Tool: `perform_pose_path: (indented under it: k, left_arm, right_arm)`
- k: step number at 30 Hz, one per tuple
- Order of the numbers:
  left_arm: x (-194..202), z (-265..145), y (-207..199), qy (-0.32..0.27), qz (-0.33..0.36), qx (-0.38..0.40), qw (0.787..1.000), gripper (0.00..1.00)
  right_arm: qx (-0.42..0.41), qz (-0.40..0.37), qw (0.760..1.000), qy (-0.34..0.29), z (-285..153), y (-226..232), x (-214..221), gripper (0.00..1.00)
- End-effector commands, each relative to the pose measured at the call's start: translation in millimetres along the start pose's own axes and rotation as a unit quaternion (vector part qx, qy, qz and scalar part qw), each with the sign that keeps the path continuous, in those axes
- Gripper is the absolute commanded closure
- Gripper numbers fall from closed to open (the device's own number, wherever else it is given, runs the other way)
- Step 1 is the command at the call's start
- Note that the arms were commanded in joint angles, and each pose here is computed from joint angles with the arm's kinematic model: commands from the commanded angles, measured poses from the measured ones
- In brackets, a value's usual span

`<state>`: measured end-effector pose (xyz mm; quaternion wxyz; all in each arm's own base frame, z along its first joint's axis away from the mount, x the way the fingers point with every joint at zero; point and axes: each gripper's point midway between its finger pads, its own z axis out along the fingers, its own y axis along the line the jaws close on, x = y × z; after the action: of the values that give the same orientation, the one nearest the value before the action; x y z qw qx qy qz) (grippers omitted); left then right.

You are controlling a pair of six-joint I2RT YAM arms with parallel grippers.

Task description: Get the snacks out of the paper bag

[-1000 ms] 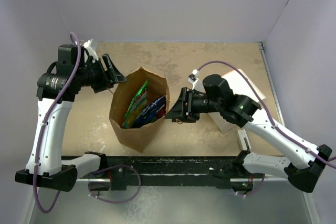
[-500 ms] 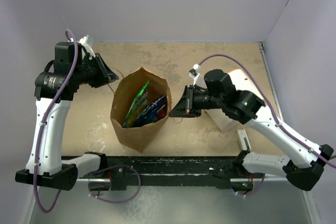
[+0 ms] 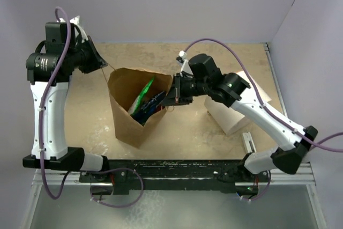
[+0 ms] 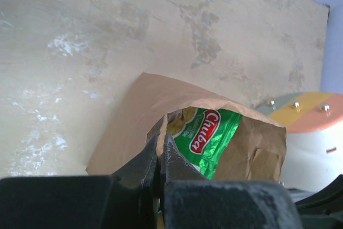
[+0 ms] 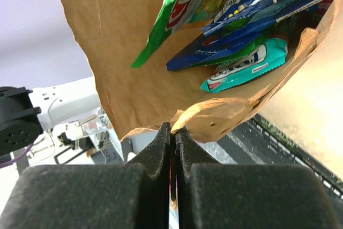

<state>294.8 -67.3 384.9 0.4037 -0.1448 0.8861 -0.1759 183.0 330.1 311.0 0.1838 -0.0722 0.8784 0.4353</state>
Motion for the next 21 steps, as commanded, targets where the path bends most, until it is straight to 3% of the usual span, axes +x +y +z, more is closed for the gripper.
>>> perform_pose_path:
  k: [1, 9, 21]
  left_arm:
    - [-67, -23, -3, -0.119, 0.023, 0.001, 0.993, 1.0]
    - [-97, -21, -20, -0.151, 0.057, 0.036, 0.986, 1.0]
    - [-25, -2, -53, -0.042, 0.055, 0.2, 0.977, 1.0]
  right_arm:
    - [-0.019, -0.068, 0.997, -0.021, 9, 22, -30, 1.0]
    - [-0.046, -0.102, 0.994, 0.008, 50, 41, -53, 1.0]
    - [0.006, -0.122, 0.988, 0.097, 65, -24, 15, 1.0]
